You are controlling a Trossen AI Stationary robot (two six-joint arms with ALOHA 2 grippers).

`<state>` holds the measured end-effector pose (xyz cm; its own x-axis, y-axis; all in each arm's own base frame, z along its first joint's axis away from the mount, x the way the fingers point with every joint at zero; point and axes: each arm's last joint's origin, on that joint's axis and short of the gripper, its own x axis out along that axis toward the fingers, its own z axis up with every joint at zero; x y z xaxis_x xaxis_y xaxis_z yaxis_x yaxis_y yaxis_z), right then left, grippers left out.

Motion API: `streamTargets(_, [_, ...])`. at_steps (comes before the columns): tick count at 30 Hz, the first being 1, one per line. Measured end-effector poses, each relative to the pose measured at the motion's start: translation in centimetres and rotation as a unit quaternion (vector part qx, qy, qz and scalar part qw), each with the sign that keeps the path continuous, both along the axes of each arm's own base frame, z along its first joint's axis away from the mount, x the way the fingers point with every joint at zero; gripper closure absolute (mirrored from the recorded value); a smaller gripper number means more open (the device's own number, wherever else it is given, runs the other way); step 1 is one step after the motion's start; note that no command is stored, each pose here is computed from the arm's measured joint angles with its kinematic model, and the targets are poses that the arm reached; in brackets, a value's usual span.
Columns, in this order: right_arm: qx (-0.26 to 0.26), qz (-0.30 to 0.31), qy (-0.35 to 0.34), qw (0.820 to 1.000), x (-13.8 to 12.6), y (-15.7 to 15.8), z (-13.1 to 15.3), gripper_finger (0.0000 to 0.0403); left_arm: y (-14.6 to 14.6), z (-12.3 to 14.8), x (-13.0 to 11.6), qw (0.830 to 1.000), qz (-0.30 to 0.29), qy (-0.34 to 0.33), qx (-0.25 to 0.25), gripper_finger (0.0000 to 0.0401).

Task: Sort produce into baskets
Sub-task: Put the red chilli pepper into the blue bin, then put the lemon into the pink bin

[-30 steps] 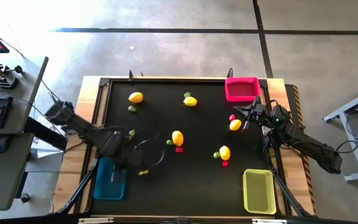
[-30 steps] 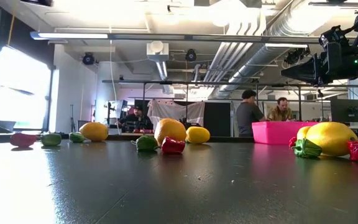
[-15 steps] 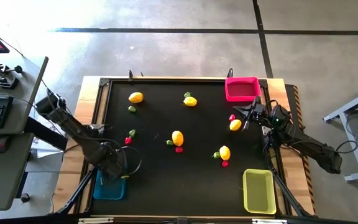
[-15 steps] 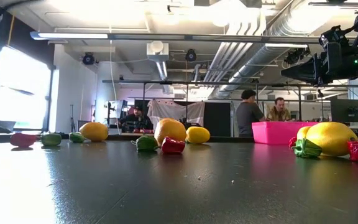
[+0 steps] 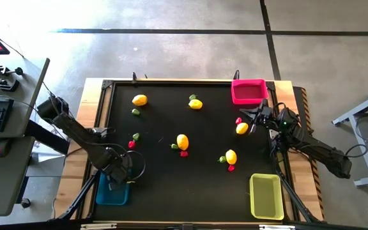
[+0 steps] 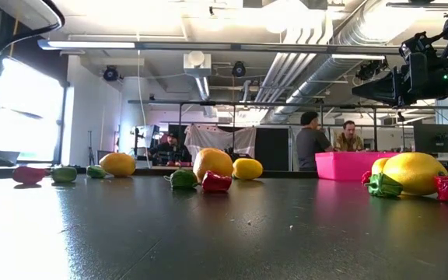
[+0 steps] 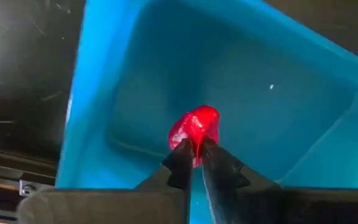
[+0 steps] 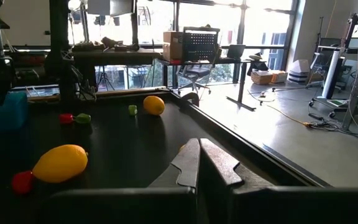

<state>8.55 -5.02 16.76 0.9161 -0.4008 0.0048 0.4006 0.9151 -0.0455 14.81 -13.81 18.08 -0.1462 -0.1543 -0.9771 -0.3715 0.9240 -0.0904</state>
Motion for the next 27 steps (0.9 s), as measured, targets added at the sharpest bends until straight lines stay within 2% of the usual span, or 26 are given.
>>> streamTargets(8, [0.0,0.0,0.0,1.0,0.0,0.0,0.0,0.0402,0.0,0.0,0.0,1.0,-0.007,0.003,-0.005,0.0323])
streamTargets(12, [0.0,0.0,0.0,1.0,0.0,0.0,0.0,0.0402,-0.2,0.6,0.2,0.999,-0.046,-0.007,-0.018,0.0313])
streamTargets(15, [0.0,0.0,0.0,1.0,0.0,0.0,0.0,0.0402,-0.1,1.9,0.6,0.996,-0.085,-0.012,-0.01,0.0325])
streamTargets(19, [0.0,0.0,0.0,1.0,0.0,0.0,0.0,0.0402,0.6,4.4,1.4,0.994,-0.111,-0.023,0.005,0.0364])
streamTargets(22, [0.0,0.0,0.0,1.0,0.0,0.0,0.0,0.0402,1.7,6.1,2.6,0.993,-0.1,-0.062,0.0,0.0394])
streamTargets(27, [0.0,0.0,0.0,1.0,0.0,0.0,0.0,0.0402,4.8,6.7,4.9,0.987,-0.078,-0.136,0.014,0.0397])
